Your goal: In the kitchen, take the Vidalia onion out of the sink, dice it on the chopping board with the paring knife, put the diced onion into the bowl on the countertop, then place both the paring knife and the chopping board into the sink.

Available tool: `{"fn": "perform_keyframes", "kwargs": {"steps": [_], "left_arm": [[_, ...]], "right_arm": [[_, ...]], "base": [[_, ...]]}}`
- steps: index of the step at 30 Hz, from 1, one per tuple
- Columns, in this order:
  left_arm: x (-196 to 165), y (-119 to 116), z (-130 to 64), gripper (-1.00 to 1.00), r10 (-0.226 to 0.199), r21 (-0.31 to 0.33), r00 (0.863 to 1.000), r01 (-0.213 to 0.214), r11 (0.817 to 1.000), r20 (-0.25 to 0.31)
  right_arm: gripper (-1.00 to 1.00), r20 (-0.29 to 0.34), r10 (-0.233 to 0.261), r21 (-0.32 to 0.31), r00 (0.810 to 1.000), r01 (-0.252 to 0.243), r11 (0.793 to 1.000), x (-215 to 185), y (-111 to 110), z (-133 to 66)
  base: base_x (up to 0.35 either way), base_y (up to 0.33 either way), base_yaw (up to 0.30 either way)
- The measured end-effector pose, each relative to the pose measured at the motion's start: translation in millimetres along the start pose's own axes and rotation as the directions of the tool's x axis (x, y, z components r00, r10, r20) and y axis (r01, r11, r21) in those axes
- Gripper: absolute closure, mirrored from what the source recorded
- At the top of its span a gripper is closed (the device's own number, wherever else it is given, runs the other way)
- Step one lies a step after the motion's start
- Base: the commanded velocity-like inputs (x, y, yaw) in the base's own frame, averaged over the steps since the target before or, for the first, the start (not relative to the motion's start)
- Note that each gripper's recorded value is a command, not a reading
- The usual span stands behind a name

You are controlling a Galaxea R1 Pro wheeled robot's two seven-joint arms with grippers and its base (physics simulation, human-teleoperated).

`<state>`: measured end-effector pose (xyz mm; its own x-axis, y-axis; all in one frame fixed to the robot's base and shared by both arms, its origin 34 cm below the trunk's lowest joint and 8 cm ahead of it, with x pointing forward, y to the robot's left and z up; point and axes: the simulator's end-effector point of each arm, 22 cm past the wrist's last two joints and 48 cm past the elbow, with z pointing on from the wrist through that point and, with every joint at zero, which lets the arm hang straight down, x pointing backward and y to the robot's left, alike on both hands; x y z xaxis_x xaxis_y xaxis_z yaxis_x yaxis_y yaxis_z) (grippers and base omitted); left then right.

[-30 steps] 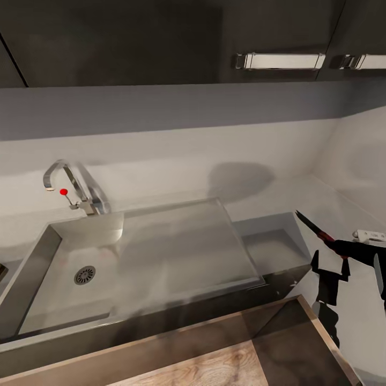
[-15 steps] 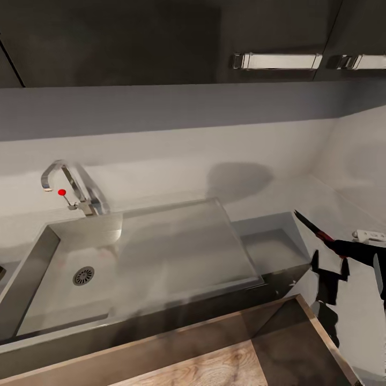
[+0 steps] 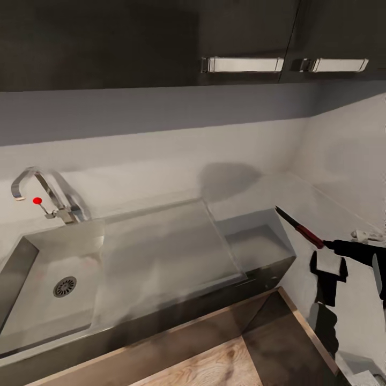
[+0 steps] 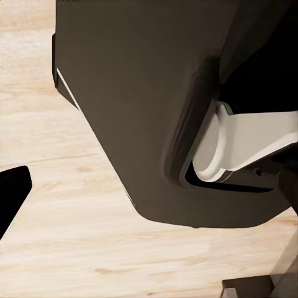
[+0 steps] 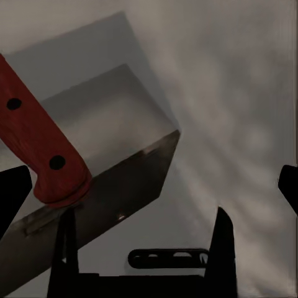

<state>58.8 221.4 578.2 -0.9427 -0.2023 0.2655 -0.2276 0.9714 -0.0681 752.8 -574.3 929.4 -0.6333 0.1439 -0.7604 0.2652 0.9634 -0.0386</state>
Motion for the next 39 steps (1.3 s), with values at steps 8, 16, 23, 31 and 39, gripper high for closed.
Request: {"fn": "perform_keyframes", "kwargs": {"steps": [8,16,23,31,39], "left_arm": [[0.8,-3.5,0.3,-1.0,0.0,0.004,1.0,0.0,1.0,-0.001],[1.1,-5.7,0.5,-1.0,0.0,0.007,1.0,0.0,1.0,-0.001],[1.1,-5.9,0.5,-1.0,0.0,0.007,1.0,0.0,1.0,-0.001],[1.1,-5.9,0.5,-1.0,0.0,0.007,1.0,0.0,1.0,-0.001],[1.1,-5.9,0.5,-1.0,0.0,0.007,1.0,0.0,1.0,-0.001]], "right_arm": [[-1.0,0.001,0.002,-0.011,1.0,-0.002,1.0,0.2,4.5,0.7],[-1.0,0.0,-0.006,-0.02,1.0,0.006,1.0,0.1,8.4,1.3],[-1.0,0.011,-0.014,-0.088,1.0,0.015,0.996,-2.8,21.5,-0.3],[-1.0,0.06,-0.062,-0.08,0.996,0.067,0.995,-13.8,18.3,-1.4],[-1.0,0.094,-0.095,-0.092,0.991,0.103,0.99,-20.3,21.8,-2.4]], "base": [[0.0,0.0,-0.01],[0.0,0.0,0.0],[0.0,0.0,0.0],[0.0,0.0,0.0],[0.0,0.0,0.0]]}}
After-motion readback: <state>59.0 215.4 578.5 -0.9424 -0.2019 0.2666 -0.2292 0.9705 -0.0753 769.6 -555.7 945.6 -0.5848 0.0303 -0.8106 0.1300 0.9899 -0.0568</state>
